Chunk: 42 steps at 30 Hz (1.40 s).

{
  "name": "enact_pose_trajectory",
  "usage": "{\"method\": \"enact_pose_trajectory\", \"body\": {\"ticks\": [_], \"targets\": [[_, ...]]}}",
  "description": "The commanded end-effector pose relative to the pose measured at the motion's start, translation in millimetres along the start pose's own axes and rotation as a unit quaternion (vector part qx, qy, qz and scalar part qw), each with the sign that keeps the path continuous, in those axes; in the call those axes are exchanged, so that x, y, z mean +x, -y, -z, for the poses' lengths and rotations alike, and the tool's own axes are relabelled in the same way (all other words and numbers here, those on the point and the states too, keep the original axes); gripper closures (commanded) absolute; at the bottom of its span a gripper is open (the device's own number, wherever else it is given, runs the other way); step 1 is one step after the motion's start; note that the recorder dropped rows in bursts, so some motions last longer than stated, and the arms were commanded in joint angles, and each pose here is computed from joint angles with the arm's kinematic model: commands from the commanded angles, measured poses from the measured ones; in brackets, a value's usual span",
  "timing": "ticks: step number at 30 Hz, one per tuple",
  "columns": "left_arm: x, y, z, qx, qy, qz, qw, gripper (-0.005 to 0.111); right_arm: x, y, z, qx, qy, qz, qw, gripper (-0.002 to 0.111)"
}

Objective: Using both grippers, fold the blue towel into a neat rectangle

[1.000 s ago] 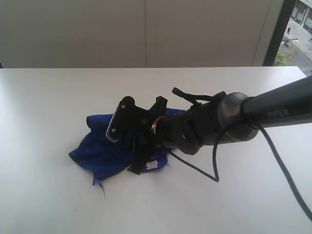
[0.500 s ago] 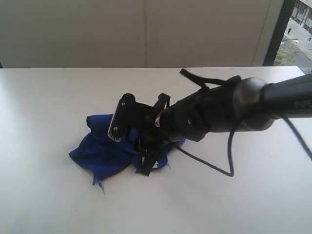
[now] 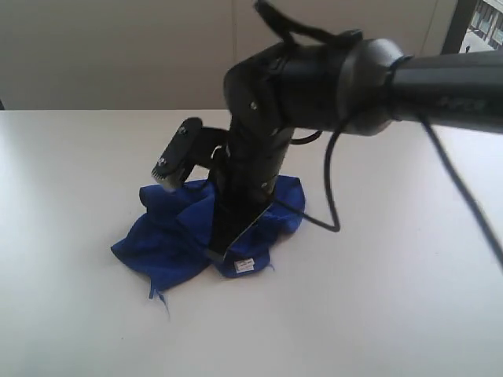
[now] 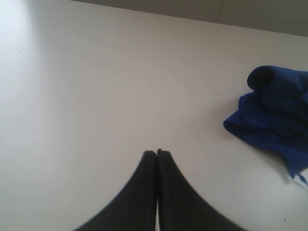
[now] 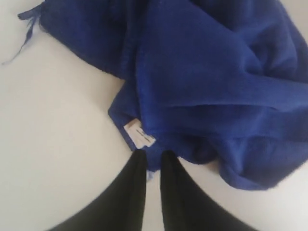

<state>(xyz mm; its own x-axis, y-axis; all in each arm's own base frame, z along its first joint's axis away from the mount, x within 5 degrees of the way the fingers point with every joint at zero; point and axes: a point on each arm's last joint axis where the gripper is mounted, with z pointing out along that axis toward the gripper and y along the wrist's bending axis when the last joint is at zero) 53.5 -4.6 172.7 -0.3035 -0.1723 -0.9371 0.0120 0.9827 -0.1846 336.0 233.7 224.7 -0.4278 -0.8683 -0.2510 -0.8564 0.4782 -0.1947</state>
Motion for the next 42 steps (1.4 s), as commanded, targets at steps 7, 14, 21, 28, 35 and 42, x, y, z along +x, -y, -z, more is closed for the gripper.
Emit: {"method": "enact_pose_trajectory", "body": {"ticks": [7, 14, 21, 28, 35, 42], "targets": [[1.1, -0.4, -0.1, -0.001, 0.000, -0.001, 1.000, 0.107, -3.1, -18.3, -61.3, 0.007, -0.077, 0.080, 0.994, 0.076], [1.1, -0.4, -0.1, -0.001, 0.000, -0.001, 1.000, 0.107, -4.3, -7.8, -61.2, 0.066, -0.075, 0.088, 0.991, 0.077], [1.1, -0.4, -0.1, -0.001, 0.000, -0.001, 1.000, 0.107, -8.2, -0.2, -60.2, 0.110, -0.057, 0.084, 0.989, 0.077], [1.1, -0.4, -0.1, -0.001, 0.000, -0.001, 1.000, 0.107, -8.3, -1.9, -60.4, 0.105, -0.055, 0.062, 0.991, 0.077], [1.1, -0.4, -0.1, -0.001, 0.000, -0.001, 1.000, 0.107, -1.2, -7.9, -60.9, 0.072, -0.090, 0.030, 0.993, 0.077], [1.1, -0.4, -0.1, -0.001, 0.000, -0.001, 1.000, 0.107, -8.2, -8.0, -62.9, 0.073, -0.051, 0.027, 0.996, 0.077]]}}
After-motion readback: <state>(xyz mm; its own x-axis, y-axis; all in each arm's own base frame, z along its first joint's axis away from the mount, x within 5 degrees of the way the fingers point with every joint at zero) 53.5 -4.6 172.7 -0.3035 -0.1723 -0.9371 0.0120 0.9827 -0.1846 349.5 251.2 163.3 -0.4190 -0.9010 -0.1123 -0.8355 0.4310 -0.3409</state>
